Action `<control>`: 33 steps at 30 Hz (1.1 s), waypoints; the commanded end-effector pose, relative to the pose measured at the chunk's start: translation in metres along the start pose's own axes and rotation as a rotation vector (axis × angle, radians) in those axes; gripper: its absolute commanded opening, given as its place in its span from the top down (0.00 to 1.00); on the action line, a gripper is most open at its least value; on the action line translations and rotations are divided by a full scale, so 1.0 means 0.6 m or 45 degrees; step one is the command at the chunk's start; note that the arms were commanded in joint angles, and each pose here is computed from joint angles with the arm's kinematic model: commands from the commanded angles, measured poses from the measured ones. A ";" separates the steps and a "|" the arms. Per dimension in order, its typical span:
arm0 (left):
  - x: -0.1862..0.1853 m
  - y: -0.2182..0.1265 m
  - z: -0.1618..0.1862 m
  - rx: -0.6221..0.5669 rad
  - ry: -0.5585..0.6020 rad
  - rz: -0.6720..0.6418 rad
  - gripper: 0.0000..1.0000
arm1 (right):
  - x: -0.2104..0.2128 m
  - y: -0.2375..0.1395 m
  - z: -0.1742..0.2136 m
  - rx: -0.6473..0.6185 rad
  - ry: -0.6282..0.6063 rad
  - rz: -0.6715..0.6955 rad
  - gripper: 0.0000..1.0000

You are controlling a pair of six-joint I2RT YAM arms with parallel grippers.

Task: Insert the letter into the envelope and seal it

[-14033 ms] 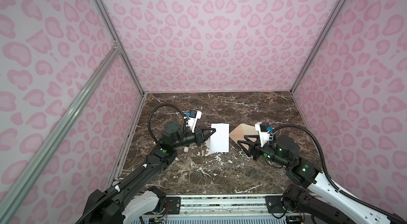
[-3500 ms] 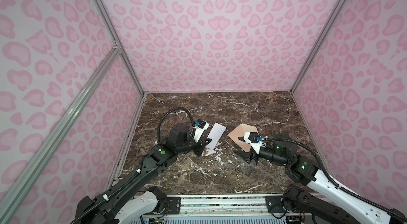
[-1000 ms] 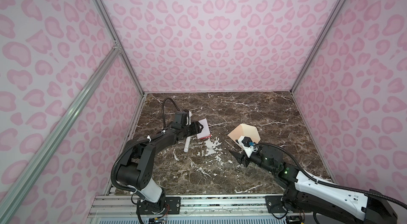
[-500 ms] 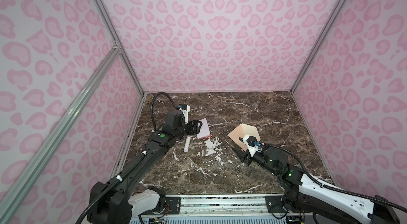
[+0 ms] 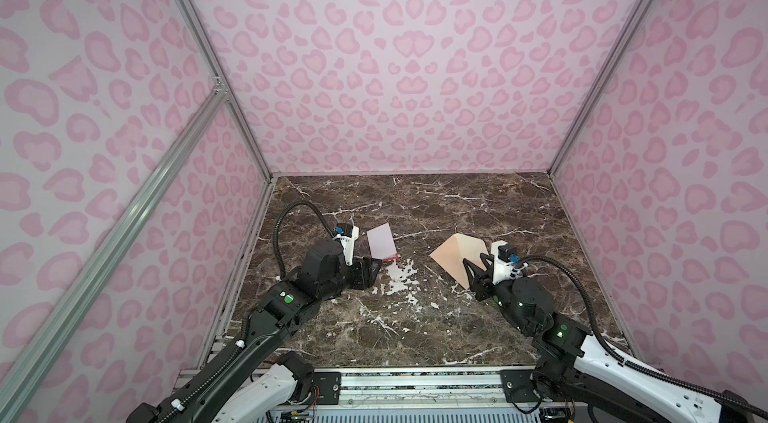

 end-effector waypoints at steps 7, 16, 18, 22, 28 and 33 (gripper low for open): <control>-0.045 0.001 0.014 0.006 0.014 0.063 0.37 | -0.100 0.007 0.040 0.251 0.519 0.350 0.50; -0.075 0.045 0.039 0.005 0.022 0.184 0.36 | -0.150 0.052 0.074 0.606 0.783 0.525 0.47; -0.080 0.056 0.045 0.019 0.027 0.206 0.36 | -0.163 0.058 0.079 0.609 0.815 0.553 0.47; -0.077 0.075 0.058 0.050 0.055 0.205 0.35 | -0.181 0.070 0.082 0.628 0.837 0.592 0.46; -0.080 0.095 0.061 0.060 0.108 0.211 0.34 | -0.218 0.087 0.094 0.718 0.814 0.646 0.44; -0.087 0.113 0.060 0.070 0.127 0.232 0.34 | -0.239 0.115 0.106 0.750 0.886 0.578 0.47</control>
Point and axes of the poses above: each gripper's point midway between its finger pads, its own y axis out along the fingers, its own x axis along the line the jaws close on, z = x × y, the point moved 2 cm from there along -y, back along the fingers, and after that the axes turned 6 degrees about y, right-handed, at the moved point
